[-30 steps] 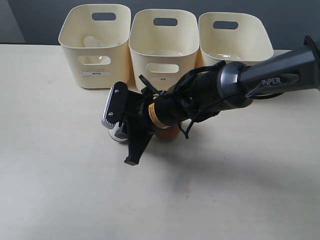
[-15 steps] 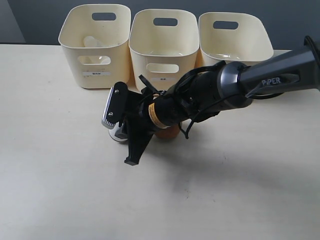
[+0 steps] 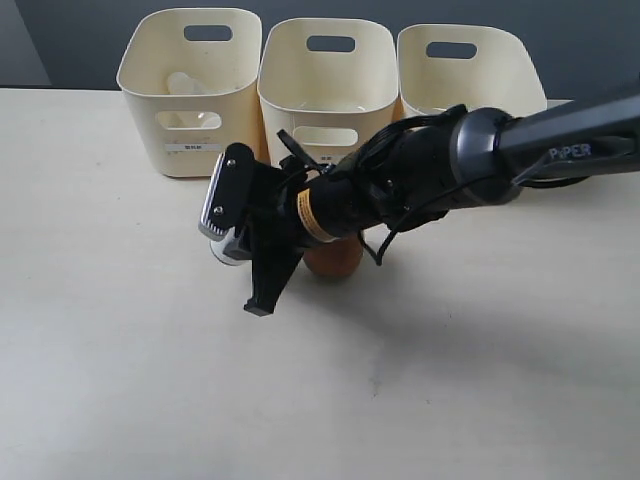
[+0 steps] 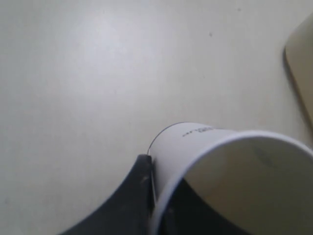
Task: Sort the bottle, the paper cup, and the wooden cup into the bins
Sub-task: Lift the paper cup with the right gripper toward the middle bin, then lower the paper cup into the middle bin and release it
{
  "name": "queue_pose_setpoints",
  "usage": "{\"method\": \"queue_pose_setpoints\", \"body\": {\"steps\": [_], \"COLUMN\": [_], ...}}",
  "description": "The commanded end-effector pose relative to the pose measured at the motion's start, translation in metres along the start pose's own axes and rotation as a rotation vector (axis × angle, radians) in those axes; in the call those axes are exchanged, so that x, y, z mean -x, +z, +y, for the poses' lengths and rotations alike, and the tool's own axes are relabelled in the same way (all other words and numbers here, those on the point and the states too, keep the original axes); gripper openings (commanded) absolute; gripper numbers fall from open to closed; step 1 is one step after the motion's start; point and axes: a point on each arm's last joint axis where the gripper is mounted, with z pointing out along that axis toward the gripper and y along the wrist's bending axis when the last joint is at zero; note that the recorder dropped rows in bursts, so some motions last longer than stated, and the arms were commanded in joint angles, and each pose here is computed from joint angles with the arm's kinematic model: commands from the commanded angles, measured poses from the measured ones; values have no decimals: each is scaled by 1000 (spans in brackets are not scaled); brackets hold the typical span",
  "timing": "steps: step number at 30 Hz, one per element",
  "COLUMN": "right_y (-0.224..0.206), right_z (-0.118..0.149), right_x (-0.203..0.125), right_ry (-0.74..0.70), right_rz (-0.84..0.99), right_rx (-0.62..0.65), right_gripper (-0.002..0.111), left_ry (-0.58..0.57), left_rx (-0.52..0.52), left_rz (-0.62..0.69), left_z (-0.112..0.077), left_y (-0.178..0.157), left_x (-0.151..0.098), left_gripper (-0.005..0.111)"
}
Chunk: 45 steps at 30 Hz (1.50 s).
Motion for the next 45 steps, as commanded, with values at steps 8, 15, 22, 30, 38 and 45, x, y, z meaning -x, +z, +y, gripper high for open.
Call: {"method": "queue_pose_setpoints", "body": {"steps": [8,15,22,30,38,45], "right_y": [-83,-141,-153,-153,-128,-104], "right_z": [-23,-49,-81,-117,-137,-145], "right_x": [60,73,74,51,13,-7], "right_ry": [-77,-48,72,238,449,517], "right_rz": [-142,-95,-168,-179,-225,-172], "right_rx": [-243,-627,-651,-691,-541,-495], "right_gripper": [1,1,-1,-1,-1,-1], "left_ry": [-11,-11,-11,-11,-11,-11], "left_rx": [2,2,2,2,2,2], "left_rz": [-9,-9,-9,-9,-9,-9], "left_z": [0,0,0,0,0,0], "left_y": [0,0,0,0,0,0], "left_x": [0,0,0,0,0,0], "left_gripper": [0,0,0,0,0,0]}}
